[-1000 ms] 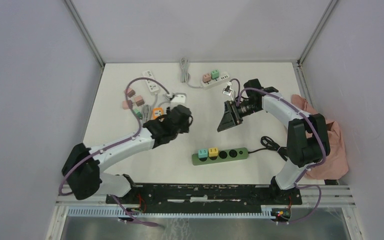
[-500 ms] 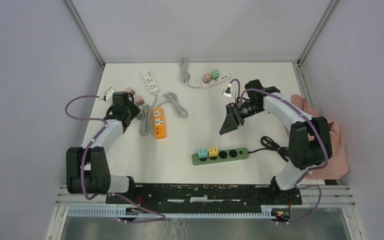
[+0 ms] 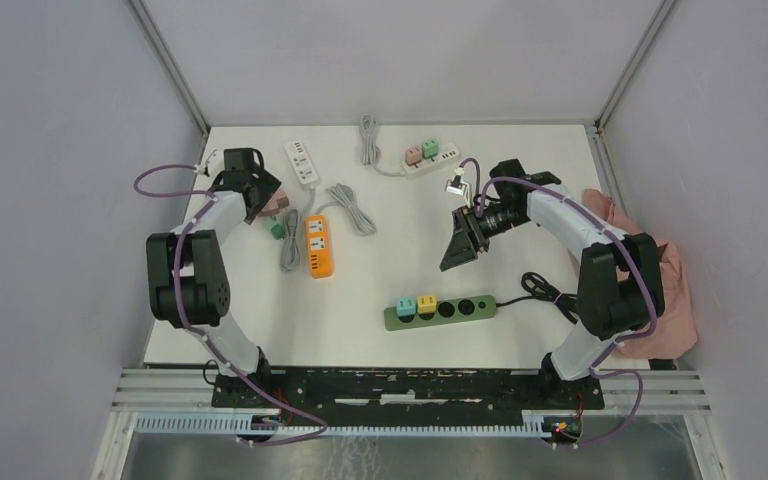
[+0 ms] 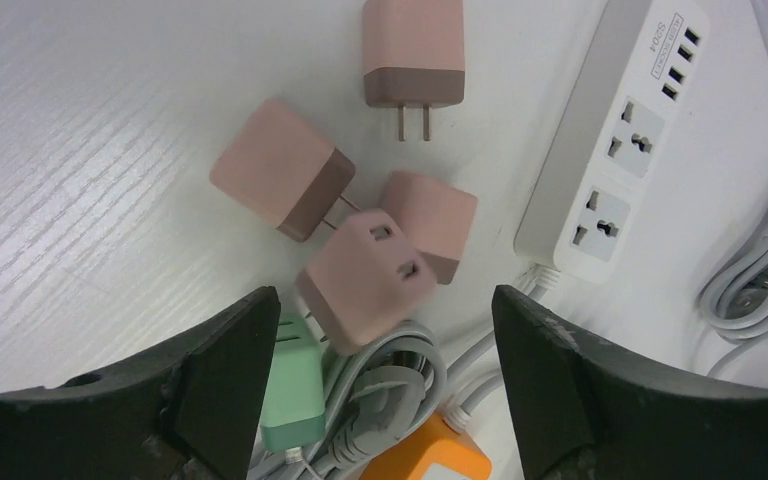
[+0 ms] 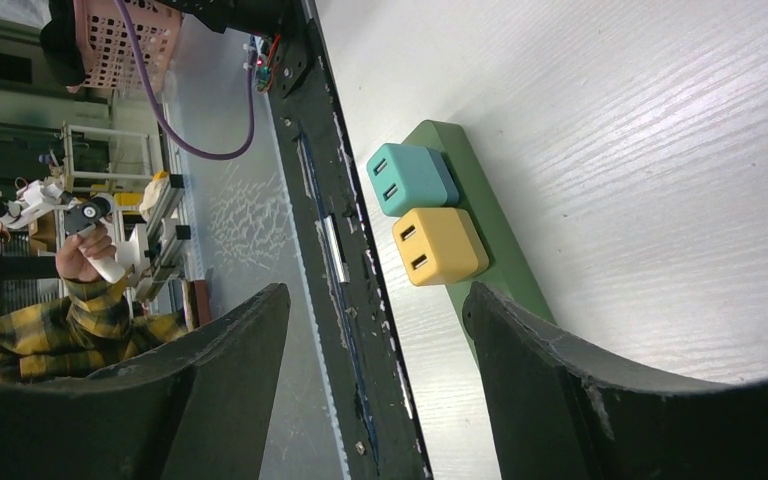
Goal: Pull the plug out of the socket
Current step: Place the plug at the center of the board, then remove the plug from the socket.
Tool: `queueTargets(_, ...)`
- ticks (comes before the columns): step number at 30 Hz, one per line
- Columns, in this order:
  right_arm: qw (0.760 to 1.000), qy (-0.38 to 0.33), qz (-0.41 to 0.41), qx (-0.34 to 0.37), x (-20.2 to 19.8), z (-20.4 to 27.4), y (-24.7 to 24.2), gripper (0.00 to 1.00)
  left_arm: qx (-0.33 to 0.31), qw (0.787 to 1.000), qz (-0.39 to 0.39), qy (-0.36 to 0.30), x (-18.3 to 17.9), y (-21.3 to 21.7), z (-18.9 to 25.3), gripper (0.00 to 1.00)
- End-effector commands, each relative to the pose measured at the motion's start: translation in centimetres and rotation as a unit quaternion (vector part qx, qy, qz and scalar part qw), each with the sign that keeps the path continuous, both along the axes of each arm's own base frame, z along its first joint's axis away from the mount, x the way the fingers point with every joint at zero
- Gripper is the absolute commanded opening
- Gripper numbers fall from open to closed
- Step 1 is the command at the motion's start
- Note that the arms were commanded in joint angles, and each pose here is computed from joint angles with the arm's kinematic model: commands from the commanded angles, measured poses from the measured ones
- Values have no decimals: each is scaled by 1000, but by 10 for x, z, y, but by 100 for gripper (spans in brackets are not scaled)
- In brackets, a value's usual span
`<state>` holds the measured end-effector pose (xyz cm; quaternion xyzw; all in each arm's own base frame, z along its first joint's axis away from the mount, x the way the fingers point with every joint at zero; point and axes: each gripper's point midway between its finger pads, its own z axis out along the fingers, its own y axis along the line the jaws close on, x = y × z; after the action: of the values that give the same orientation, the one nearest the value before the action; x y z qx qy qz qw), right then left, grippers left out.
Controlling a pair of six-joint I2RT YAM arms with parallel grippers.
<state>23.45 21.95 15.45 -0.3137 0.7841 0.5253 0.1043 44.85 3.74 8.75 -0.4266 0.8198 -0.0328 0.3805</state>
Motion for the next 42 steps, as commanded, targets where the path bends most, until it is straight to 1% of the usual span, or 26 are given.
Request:
queueTargets(1, 999, -28, 14, 25, 5, 16, 5, 73, -9, 999, 29, -18, 4, 6, 16, 86)
queueTargets(6, 999, -30, 18, 29, 3, 18, 5, 73, -20, 999, 15, -45, -4, -2, 40, 86)
queueTargets(11, 997, -48, 30, 46, -3, 30, 5, 73, -57, 993, -35, -97, -23, -25, 71, 82)
queueTargets(13, 996, -60, 37, 53, -6, 33, 4, 73, -81, 986, -79, -124, -33, -43, 80, 82)
queueTargets(14, 995, -68, 43, 57, -8, 34, 4, 73, -94, 979, -116, -140, -38, -57, 85, 81)
queueTargets(15, 994, -77, 47, 60, -10, 36, 3, 73, -109, 967, -158, -164, -43, -74, 94, 81)
queueTargets(17, 990, -102, 60, 71, -15, 38, 2, 73, -133, 938, -247, -205, -60, -111, 106, 82)
queueTargets(20, 980, -159, 88, 85, -22, 38, 0, 73, -148, 878, -369, -266, -91, -165, 129, 82)
queueTargets(22, 965, -212, 117, 103, -30, 39, -3, 74, -154, 832, -442, -297, -116, -203, 142, 84)
queueTargets(23, 952, -246, 140, 117, -37, 38, -5, 74, -154, 804, -477, -321, -128, -221, 151, 84)
queueTargets(25, 925, -302, 181, 143, -50, 38, -8, 75, -151, 746, -546, -348, -160, -256, 158, 84)
queueTargets(27, 893, -350, 225, 171, -66, 37, -12, 77, -132, 690, -601, -380, -191, -282, 163, 84)
queueTargets(28, 882, -361, 243, 183, -75, 36, -14, 80, -119, 666, -623, -393, -206, -293, 163, 84)
queueTargets(30, 856, -390, 270, 205, -84, 36, -16, 86, -88, 626, -647, -425, -230, -306, 165, 84)
queueTargets(31, 850, -397, 274, 212, -85, 38, -16, 88, -71, 617, -649, -440, -236, -310, 163, 84)
queueTargets(34, 843, -407, 280, 213, -87, 42, -14, 88, -56, 603, -631, -485, -251, -312, 162, 85)
queueTargets(37, 847, -410, 277, 192, -84, 39, -14, 88, -55, 606, -616, -500, -256, -305, 156, 86)
queueTargets(39, 854, -412, 273, 160, -79, 30, -14, 88, -47, 615, -609, -499, -255, -300, 151, 88)
queueTargets(42, 861, -431, 256, 82, -60, 9, -11, 88, -32, 618, -610, -495, -257, -295, 144, 88)
